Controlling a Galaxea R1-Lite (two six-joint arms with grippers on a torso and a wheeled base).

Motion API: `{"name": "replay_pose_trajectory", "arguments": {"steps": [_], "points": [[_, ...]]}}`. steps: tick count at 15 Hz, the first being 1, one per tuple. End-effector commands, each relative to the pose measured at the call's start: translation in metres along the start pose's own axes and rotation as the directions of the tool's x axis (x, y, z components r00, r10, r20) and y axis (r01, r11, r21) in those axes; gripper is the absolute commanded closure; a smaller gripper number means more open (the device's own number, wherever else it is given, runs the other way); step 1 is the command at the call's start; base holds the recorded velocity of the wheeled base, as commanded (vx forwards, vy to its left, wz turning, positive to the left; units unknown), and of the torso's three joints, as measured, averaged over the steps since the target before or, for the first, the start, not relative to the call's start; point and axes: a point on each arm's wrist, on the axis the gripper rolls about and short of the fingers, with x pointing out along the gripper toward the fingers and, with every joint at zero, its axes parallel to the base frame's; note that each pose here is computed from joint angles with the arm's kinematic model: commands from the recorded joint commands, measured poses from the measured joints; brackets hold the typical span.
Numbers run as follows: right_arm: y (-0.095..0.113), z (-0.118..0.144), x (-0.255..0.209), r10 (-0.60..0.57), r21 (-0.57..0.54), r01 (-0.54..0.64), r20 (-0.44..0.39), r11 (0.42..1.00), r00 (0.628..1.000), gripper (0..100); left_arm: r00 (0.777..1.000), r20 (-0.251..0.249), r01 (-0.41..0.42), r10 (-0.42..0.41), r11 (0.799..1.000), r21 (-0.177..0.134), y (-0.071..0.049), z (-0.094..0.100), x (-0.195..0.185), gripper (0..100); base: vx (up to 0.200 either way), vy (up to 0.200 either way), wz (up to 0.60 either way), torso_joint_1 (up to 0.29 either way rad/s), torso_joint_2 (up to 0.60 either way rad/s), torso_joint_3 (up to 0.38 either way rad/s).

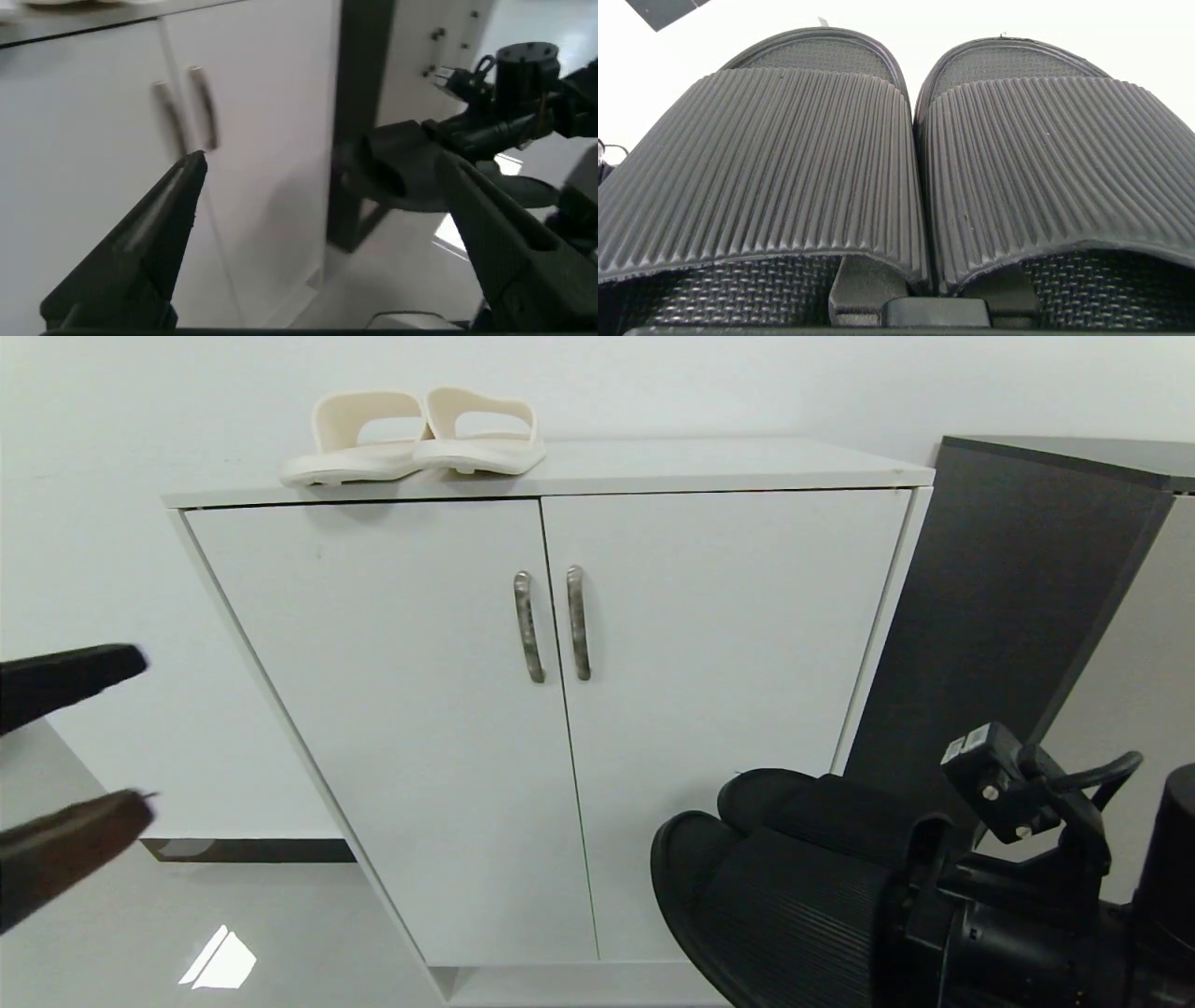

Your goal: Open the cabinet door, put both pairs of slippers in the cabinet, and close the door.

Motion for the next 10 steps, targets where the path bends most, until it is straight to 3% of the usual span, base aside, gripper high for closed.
{"name": "replay_pose_trajectory", "arguments": {"steps": [1,3,4,5,6,7,10], "points": [[0.000,-0.001,0.000,0.000,0.000,0.000,-0.005,1.000,1.000,100,0.991,-0.089,0.098,-0.104,0.993,-0.062,0.018,-0.012,0.054,0,0.000,0.000,0.00,0.000,0.00,0.000],[0.000,-0.001,0.001,-0.001,0.000,0.001,-0.004,1.000,1.000,100,0.989,-0.085,0.118,-0.125,0.990,-0.079,0.022,-0.010,0.069,0,0.000,0.000,0.00,0.000,0.00,0.000],[0.000,-0.001,0.001,-0.002,0.000,0.002,-0.006,1.000,1.000,100,0.986,-0.076,0.140,-0.149,0.984,-0.107,0.020,-0.005,0.076,0,0.000,0.000,0.00,0.000,0.00,0.000],[0.000,-0.001,0.001,0.000,0.000,0.000,-0.005,1.000,1.000,100,0.978,-0.065,0.185,-0.199,0.966,-0.182,0.016,0.001,0.085,0,0.000,0.000,0.00,0.000,0.00,0.000],[0.000,-0.001,0.001,0.000,0.000,0.000,-0.006,1.000,1.000,100,0.972,-0.070,0.204,-0.224,0.954,-0.220,0.014,0.002,0.094,0,0.000,0.000,0.00,0.000,0.00,0.000],[0.000,-0.001,0.001,0.000,0.000,0.000,-0.005,1.000,1.000,100,0.970,-0.074,0.208,-0.230,0.952,-0.224,0.015,0.002,0.097,0,0.000,0.000,0.00,0.000,0.00,0.000],[0.000,-0.001,0.000,0.003,-0.011,-0.003,-0.004,1.000,1.000,100,0.942,-0.082,0.294,-0.326,0.916,-0.273,0.023,0.005,0.127,0,0.000,0.000,0.00,0.000,0.00,0.000]]}}
